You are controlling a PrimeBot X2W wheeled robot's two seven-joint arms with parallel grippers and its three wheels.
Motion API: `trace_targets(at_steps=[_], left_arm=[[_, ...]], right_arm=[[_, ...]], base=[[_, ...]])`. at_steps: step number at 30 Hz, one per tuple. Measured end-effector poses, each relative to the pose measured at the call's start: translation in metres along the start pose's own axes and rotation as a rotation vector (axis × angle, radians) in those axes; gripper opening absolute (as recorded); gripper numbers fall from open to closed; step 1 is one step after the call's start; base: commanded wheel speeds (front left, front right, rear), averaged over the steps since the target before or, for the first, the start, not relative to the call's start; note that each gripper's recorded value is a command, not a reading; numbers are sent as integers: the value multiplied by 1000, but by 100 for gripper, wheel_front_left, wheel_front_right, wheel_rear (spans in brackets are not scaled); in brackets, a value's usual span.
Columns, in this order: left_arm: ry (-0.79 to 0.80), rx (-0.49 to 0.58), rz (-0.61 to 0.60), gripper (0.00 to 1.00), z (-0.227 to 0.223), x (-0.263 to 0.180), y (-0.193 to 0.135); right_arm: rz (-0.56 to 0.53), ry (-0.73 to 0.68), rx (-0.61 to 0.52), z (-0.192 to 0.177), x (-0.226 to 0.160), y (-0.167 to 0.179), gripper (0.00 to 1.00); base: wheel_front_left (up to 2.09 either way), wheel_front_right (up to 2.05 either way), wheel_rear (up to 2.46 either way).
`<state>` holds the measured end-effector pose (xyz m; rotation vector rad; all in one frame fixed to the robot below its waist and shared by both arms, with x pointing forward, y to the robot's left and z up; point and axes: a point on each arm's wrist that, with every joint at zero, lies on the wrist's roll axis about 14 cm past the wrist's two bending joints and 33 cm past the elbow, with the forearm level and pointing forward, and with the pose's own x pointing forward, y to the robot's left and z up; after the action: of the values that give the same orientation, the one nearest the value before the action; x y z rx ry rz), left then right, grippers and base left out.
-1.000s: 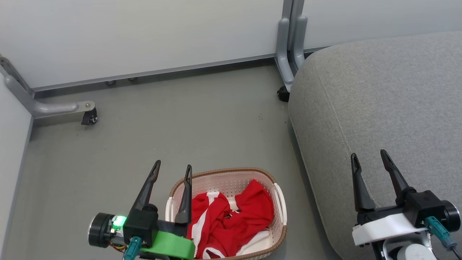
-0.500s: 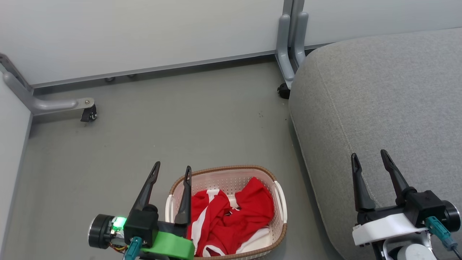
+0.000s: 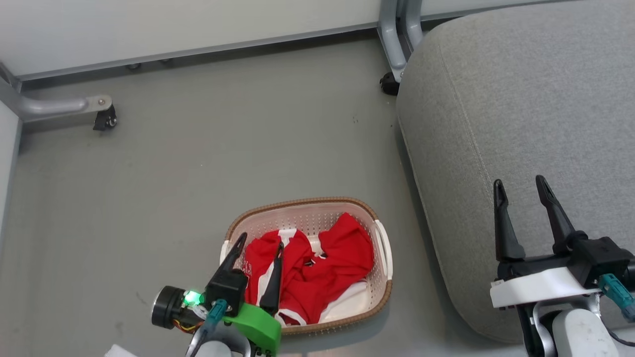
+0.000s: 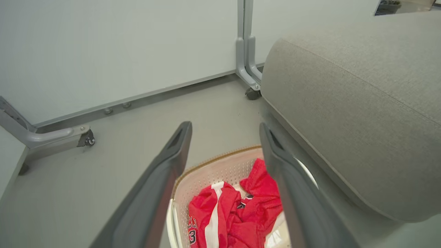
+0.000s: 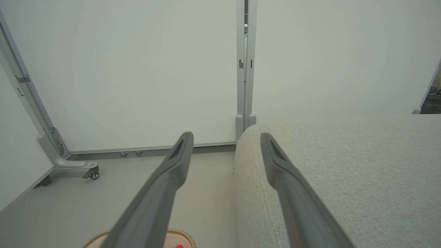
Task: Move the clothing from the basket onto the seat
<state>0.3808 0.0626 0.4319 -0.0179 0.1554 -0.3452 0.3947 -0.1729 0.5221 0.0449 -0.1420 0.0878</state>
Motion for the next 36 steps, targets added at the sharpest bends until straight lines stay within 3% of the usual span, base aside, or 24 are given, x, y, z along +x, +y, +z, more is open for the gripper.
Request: trace_targets(at_steps=[9,18,31,36], left_arm=[[221,61,-131,100,-64,40,-17],[442,187,-196,100,-128,81,-7],[741,439,-314,100,-226,124,3],[789,444,-355,100,-255,134,-3]], right_arm=[[-18,11,-7,-14,29,-10,100],[-30,27,-1,-37,60,-19,100],[-63,131,25,-103,81,-37,100],[-90,182,32,-126,77,-48,100]], base=[[0,0,0],[0,0,0],[0,0,0],[0,0,0]])
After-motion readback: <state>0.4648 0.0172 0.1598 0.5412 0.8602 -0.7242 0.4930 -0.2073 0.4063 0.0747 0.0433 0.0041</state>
